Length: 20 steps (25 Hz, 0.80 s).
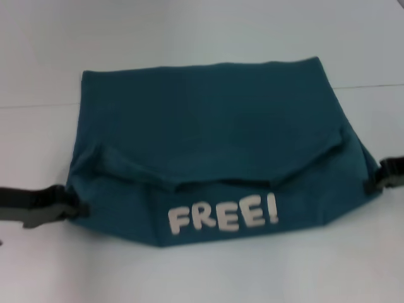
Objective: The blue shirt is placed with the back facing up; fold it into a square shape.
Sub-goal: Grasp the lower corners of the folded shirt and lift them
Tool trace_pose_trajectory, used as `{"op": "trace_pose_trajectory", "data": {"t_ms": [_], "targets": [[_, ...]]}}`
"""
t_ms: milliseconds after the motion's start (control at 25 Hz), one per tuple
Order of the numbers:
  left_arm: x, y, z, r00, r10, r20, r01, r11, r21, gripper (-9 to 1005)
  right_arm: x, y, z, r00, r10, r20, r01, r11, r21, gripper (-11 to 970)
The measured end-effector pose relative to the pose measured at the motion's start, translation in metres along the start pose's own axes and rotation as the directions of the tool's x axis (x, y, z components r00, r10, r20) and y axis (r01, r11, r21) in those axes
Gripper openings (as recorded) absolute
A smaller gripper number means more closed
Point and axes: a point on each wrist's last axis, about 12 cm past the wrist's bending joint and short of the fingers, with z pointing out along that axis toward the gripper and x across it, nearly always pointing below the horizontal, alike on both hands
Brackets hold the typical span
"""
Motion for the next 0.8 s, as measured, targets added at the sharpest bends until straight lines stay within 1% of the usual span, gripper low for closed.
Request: {"op": "trace_pose_trajectory", "data": {"t_ms": [120, 200, 320, 480, 680, 800], "targets": [[0.009, 0.0, -0.014, 0.998, 0.012, -0.068, -0.011, 1.0, 0.011, 7, 0.014, 0.006, -0.011, 0.996, -0.01, -0.093, 0.004, 0.998, -0.065, 39], [0.016, -0.001, -0.022, 0.994, 0.019, -0.112, -0.017, 1.0, 0.024, 8, 0.024, 0.008, -0.015, 0.99, -0.018, -0.143, 0.004, 0.995, -0.097, 39], [0.03, 0.001, -0.033, 0.982, 0.018, -0.185, -0.013, 1.0, 0.028, 8, 0.039, 0.011, -0.014, 0.978, -0.026, -0.208, -0.003, 0.99, -0.138, 39], [0.047, 0.007, -0.042, 0.961, -0.003, -0.276, 0.005, 1.0, 0.004, 8, 0.056, 0.013, -0.012, 0.962, -0.048, -0.27, -0.005, 0.982, -0.19, 39], [0.064, 0.011, -0.047, 0.93, -0.013, -0.367, 0.01, 1.0, -0.009, 7, 0.07, 0.01, -0.011, 0.945, -0.06, -0.322, -0.008, 0.979, -0.205, 39], [0.067, 0.012, -0.049, 0.922, -0.012, -0.388, 0.012, 1.0, -0.004, 7, 0.075, 0.004, -0.012, 0.942, -0.048, -0.333, -0.02, 0.98, -0.2, 39]]}}
